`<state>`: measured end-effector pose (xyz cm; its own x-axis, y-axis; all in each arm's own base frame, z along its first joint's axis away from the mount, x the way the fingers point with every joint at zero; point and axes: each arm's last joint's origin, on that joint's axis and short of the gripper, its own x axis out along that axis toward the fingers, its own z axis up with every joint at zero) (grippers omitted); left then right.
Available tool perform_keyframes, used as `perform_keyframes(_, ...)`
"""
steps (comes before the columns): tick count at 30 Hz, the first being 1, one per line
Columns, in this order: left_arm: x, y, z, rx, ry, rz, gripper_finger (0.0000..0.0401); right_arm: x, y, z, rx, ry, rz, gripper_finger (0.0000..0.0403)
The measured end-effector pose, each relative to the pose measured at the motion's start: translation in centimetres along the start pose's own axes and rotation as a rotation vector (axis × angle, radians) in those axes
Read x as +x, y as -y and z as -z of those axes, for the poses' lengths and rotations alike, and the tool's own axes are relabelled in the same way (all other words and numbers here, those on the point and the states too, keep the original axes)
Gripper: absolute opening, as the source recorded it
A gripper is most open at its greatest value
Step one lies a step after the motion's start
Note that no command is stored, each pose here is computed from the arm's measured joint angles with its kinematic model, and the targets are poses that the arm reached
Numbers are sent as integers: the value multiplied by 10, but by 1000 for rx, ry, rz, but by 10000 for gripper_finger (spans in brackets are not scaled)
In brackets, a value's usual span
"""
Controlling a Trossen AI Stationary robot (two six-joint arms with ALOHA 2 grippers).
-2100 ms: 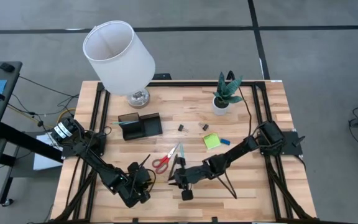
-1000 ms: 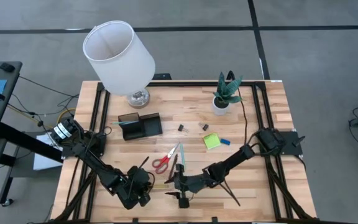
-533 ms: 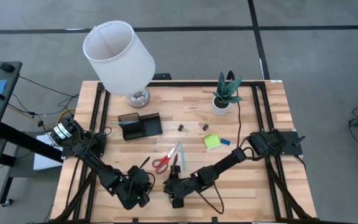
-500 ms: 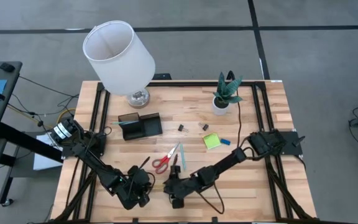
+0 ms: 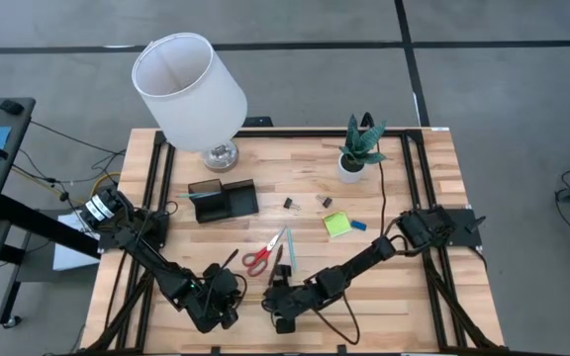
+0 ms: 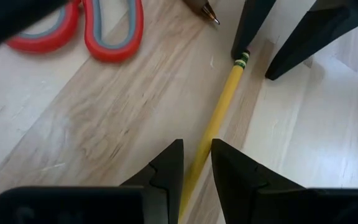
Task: Pick and place office supplies into organizer
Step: Put the yellow pencil into the black desk organizer
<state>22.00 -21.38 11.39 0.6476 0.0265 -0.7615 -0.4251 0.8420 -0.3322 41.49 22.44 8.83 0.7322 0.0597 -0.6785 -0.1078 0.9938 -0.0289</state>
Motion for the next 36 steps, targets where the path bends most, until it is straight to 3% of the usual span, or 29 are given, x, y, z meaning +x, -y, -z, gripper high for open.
perform_keyframes(20,0,0,0,-17,-9,4,75,0,1,5,-19,-45,12,22)
perform_keyframes(23,0,0,0,34,-9,4,75,0,1,6,-20,-47,13,6)
perform_keyframes(36,-1,9,-2,375,12,94,97,-2,1,1,-14,-6,7,2)
